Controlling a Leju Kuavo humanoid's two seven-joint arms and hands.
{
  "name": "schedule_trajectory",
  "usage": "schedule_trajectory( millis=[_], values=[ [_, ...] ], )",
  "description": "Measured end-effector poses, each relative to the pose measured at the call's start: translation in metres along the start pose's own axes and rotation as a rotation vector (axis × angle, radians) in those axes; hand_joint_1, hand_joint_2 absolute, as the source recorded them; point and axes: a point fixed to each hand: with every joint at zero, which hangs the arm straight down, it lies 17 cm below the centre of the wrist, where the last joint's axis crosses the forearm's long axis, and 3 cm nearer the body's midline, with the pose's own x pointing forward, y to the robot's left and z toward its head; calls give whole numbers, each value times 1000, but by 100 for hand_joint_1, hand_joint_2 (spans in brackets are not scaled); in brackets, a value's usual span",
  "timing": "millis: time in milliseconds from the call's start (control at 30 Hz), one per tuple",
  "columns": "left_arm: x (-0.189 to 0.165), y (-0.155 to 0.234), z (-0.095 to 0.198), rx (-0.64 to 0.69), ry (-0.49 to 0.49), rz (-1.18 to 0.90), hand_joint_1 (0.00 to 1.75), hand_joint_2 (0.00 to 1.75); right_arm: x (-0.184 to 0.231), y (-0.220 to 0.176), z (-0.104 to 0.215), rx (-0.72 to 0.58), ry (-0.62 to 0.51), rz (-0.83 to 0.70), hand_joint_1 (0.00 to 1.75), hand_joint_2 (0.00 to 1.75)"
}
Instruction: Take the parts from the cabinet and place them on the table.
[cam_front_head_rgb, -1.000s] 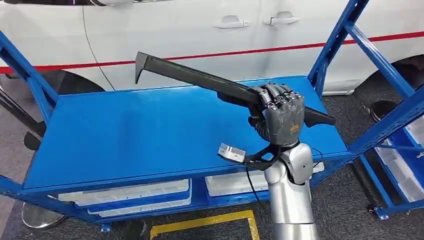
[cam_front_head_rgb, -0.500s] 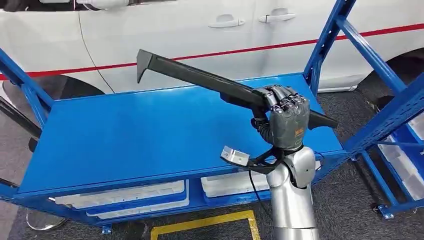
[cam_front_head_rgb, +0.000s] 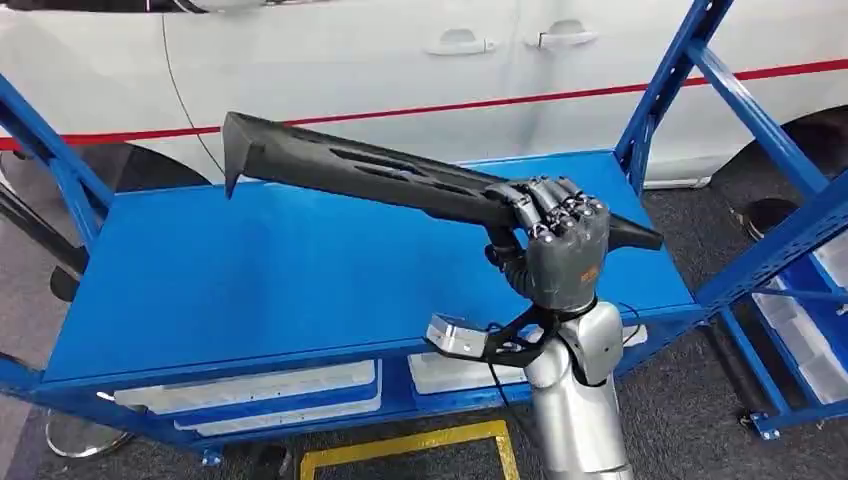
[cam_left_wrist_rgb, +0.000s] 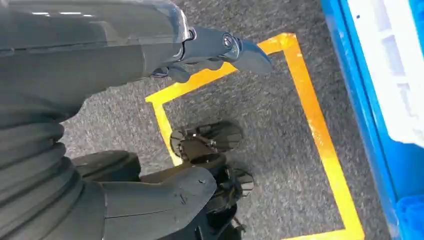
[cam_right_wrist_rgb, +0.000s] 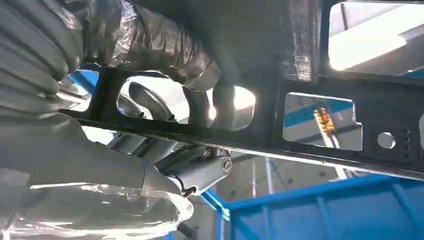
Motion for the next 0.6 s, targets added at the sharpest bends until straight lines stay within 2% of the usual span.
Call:
schedule_trajectory(
  millis=[167, 600],
  values=[
    [-3, -1, 0, -8, 15, -5, 0, 175, 10, 7, 17, 35, 9, -45, 175, 175],
    [5, -5, -2, -35, 6, -20, 0, 175, 44, 24, 31, 83, -14, -141, 175, 175]
  ],
)
